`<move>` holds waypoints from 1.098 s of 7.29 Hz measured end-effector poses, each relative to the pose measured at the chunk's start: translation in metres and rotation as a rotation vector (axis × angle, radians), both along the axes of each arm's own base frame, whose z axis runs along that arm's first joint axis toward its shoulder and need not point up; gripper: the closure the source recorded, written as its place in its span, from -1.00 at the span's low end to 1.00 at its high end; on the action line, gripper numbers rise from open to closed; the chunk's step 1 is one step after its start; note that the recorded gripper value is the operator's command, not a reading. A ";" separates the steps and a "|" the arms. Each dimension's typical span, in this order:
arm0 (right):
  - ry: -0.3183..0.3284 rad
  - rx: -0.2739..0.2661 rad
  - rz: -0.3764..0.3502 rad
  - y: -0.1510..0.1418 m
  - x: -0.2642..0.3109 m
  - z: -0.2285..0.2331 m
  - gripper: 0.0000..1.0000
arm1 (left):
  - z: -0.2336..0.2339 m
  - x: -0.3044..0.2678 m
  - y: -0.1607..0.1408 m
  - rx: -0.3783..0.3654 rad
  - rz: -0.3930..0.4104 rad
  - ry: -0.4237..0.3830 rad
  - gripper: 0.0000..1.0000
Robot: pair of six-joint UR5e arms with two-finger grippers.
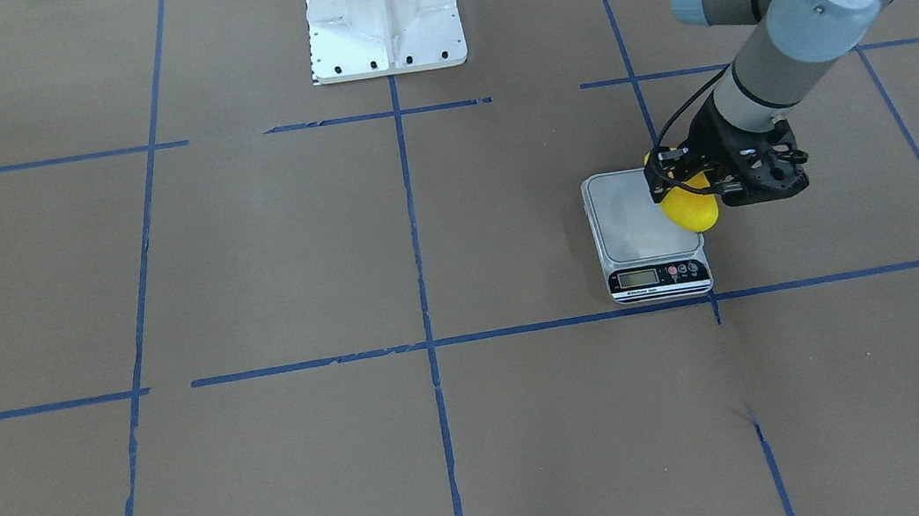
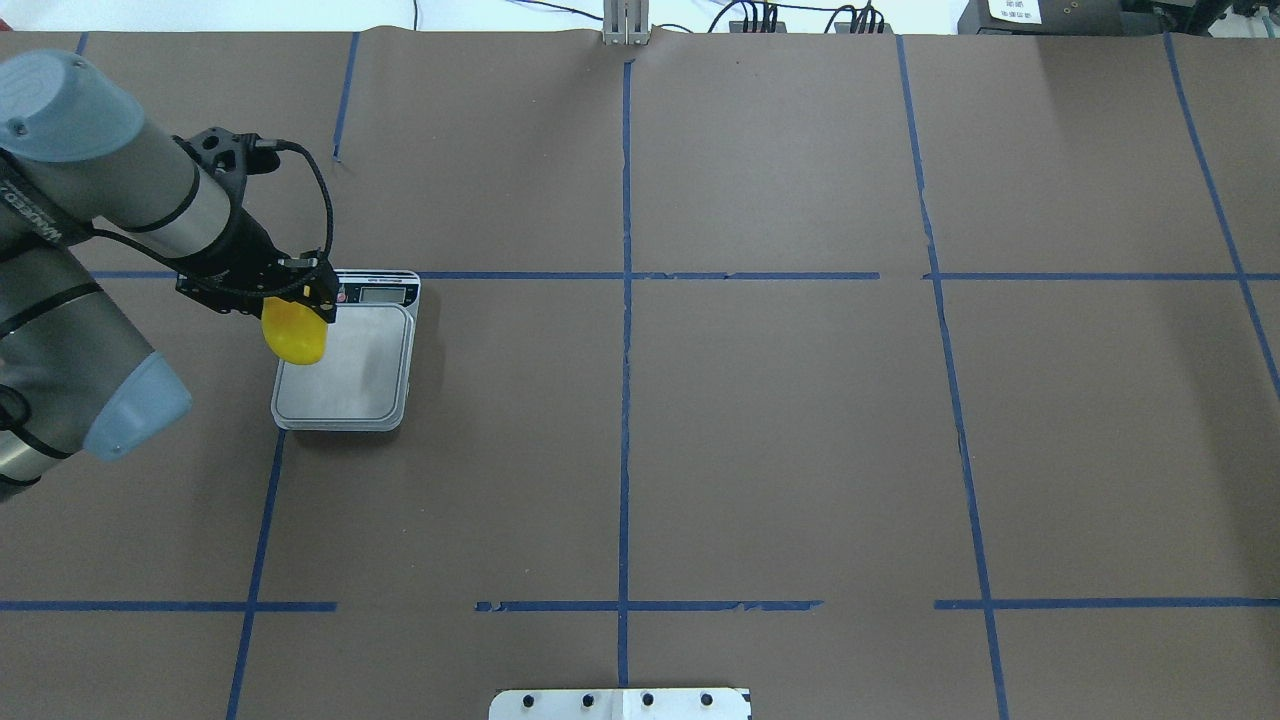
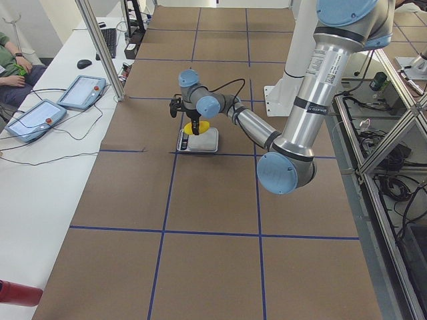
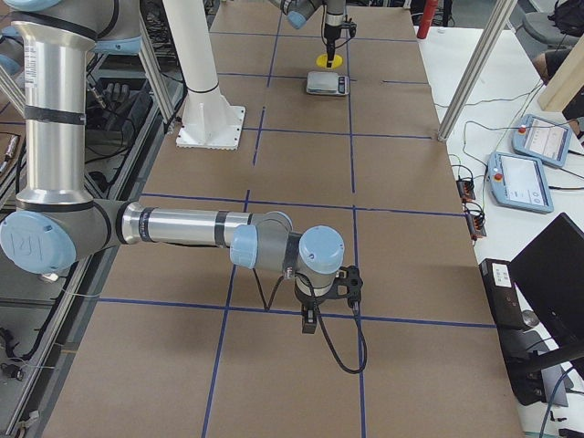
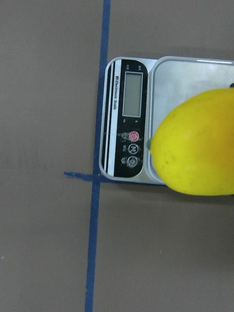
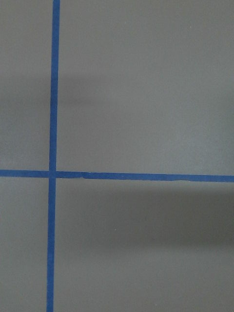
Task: Weigh mango
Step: 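Lower the mango onto the scale platform and open the left gripper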
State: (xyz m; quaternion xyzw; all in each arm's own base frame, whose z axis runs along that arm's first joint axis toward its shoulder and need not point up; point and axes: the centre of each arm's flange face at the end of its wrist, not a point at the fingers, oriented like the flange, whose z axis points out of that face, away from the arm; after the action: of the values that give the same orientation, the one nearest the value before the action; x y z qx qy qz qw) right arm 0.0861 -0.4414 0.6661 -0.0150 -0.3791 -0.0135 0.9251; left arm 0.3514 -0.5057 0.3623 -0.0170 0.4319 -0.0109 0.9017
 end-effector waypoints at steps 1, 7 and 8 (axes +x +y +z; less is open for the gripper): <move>0.000 0.000 0.000 0.000 0.000 0.000 -1.00 | 0.009 0.018 0.000 0.008 0.014 0.004 1.00; 0.000 0.000 0.000 0.000 0.000 0.000 -1.00 | 0.019 0.019 -0.003 0.045 0.015 0.024 -1.00; 0.000 -0.001 0.000 0.000 0.000 0.000 -1.00 | 0.007 -0.006 -0.010 0.055 -0.013 0.020 -1.00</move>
State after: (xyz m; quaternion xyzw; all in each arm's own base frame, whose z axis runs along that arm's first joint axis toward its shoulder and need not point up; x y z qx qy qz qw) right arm 0.0861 -0.4413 0.6662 -0.0152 -0.3791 -0.0134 0.9251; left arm 0.3454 -0.5161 0.3691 0.0105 0.4411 -0.0048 0.8974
